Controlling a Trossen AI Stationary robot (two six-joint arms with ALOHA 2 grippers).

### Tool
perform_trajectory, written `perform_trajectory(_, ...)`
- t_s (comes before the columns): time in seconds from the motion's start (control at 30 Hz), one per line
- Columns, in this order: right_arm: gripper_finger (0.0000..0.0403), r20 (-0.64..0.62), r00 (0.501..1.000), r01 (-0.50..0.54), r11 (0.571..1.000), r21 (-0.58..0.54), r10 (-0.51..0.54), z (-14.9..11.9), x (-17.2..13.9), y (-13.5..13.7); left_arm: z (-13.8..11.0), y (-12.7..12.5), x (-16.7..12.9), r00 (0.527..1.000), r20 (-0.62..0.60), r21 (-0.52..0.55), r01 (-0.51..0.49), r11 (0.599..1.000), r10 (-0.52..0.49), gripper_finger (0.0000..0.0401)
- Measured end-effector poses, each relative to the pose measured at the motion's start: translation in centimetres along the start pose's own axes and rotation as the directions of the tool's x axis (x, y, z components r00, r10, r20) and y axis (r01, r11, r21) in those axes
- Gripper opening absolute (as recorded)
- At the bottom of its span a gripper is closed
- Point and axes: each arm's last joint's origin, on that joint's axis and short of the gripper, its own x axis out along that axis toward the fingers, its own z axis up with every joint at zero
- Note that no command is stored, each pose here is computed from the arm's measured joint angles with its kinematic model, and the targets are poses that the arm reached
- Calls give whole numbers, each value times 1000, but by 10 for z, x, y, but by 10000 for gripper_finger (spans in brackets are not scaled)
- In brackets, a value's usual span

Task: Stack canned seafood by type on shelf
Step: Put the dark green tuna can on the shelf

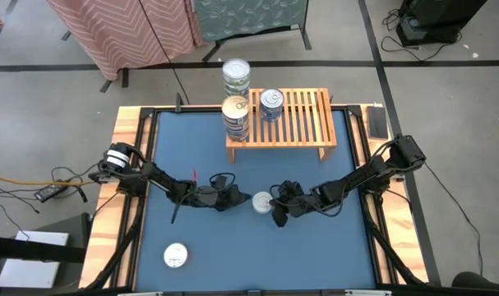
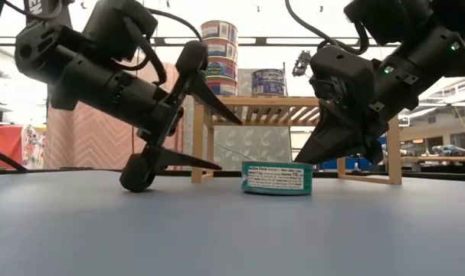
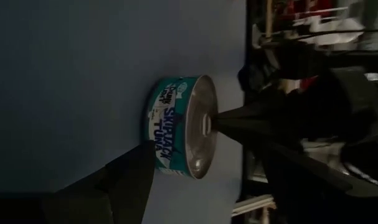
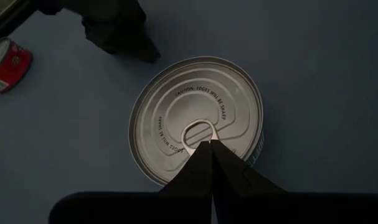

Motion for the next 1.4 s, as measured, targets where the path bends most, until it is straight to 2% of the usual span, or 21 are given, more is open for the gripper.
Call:
perform_trajectory(0.1, 3, -1, 1000, 0, 1000, -8, 0, 0, 0, 0, -3, -3, 6, 998, -6, 28, -57, 998, 58, 294)
perform_trajectory(0.2, 3, -1, 1000, 0, 1000, -23, 0, 0, 0, 0, -4, -6, 9, 997, -7, 74, -81, 994, 81, 294)
perform_trajectory(0.37, 3, -3, 1000, 3, 999, -33, -4, 0, 0, 0, -6, -8, 13, 992, -2, 92, -128, 987, 129, 294)
perform_trajectory(0.77, 2, 9, 1000, 9, 999, -50, -8, 0, 0, -1, -5, -5, 13, 990, 8, 66, -140, 988, 140, 294)
perform_trajectory(0.93, 3, 35, 999, 25, 1000, -2, -25, -4, -1, -7, -5, -5, 14, 989, 6, 44, -146, 988, 145, 294)
perform_trajectory(1.1, 3, 69, 998, 8, 999, -34, -5, -6, -1, -6, -7, -9, 17, 986, 7, 59, -165, 985, 165, 294)
perform_trajectory(1.4, 3, 56, 998, 5, 999, -43, -2, -4, 0, -7, -1, -13, 23, 981, 19, 84, -195, 977, 194, 294)
